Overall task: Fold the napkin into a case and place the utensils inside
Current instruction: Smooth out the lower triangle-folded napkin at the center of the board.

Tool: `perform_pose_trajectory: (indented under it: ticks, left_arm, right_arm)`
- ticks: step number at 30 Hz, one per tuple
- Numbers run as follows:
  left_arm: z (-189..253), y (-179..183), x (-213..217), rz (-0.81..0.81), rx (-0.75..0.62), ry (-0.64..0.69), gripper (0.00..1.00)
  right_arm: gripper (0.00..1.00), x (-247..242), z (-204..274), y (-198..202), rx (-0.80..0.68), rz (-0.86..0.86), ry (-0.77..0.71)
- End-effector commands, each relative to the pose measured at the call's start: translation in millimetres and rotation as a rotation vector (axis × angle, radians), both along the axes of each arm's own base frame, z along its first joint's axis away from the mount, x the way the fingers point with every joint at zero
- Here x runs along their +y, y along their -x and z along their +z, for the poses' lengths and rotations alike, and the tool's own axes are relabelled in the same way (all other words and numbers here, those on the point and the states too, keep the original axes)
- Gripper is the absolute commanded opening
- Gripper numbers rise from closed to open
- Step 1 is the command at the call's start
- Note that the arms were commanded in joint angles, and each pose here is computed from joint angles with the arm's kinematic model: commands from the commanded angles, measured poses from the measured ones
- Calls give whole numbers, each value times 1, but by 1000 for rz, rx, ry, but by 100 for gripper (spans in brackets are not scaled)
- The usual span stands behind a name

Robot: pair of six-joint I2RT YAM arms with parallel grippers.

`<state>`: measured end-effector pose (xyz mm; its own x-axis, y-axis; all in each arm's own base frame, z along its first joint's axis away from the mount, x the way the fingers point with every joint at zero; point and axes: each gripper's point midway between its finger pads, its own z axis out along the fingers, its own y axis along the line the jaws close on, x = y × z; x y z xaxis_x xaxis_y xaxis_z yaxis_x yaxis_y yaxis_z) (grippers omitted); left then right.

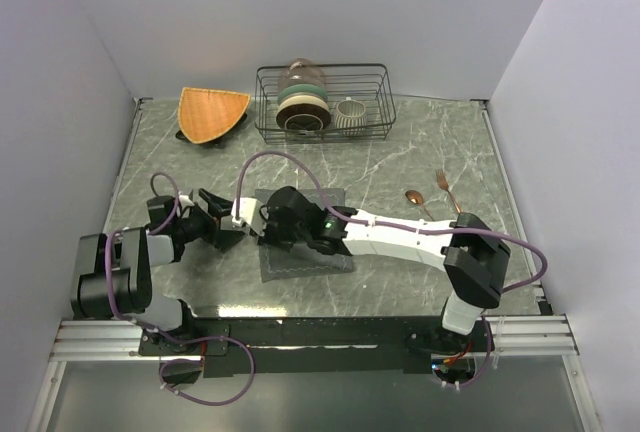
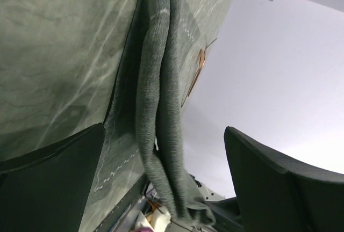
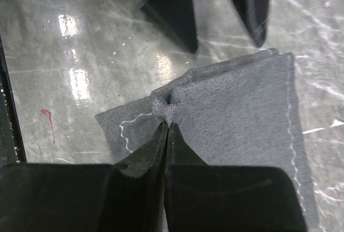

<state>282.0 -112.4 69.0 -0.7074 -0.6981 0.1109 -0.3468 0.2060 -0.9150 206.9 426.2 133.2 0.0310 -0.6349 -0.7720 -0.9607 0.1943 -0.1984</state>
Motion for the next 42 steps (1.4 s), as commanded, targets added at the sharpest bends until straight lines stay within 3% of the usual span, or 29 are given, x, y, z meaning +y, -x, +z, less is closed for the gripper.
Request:
perform_pose_trajectory:
  ticks: [1, 13, 42]
  left_arm:
    - [12, -10, -15, -41, -51, 15, 99]
    - [10, -25, -36, -77, -47, 39, 99]
    - [-31, -41, -27, -63, 42, -133, 99]
  right_arm:
    - [0, -6, 19, -1, -9, -12, -44]
    - [0, -3, 9, 5, 25, 15, -35]
    - [0, 12, -32, 47, 192, 92, 13]
